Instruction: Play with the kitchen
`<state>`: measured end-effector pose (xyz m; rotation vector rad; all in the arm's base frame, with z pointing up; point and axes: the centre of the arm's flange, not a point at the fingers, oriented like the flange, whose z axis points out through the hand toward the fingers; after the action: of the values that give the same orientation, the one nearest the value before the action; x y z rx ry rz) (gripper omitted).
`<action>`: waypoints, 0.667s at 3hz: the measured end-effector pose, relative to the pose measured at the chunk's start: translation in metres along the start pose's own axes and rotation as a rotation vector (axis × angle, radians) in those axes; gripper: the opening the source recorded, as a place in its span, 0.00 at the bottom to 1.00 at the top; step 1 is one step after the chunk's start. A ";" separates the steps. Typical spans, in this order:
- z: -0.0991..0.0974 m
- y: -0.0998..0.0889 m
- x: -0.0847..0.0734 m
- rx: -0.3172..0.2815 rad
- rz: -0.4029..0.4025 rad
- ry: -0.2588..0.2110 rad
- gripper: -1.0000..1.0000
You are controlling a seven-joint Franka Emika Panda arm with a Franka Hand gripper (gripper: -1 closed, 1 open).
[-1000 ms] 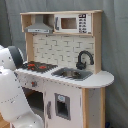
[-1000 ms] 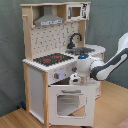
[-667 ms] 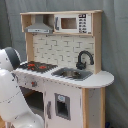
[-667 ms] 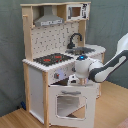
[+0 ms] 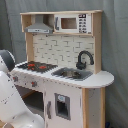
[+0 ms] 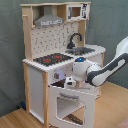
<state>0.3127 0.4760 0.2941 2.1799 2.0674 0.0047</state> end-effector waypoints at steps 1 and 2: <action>-0.003 -0.027 0.014 -0.004 0.029 0.002 0.00; -0.026 -0.015 0.005 -0.023 0.048 -0.005 0.00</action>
<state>0.2952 0.4839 0.3178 2.2133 2.0011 0.0277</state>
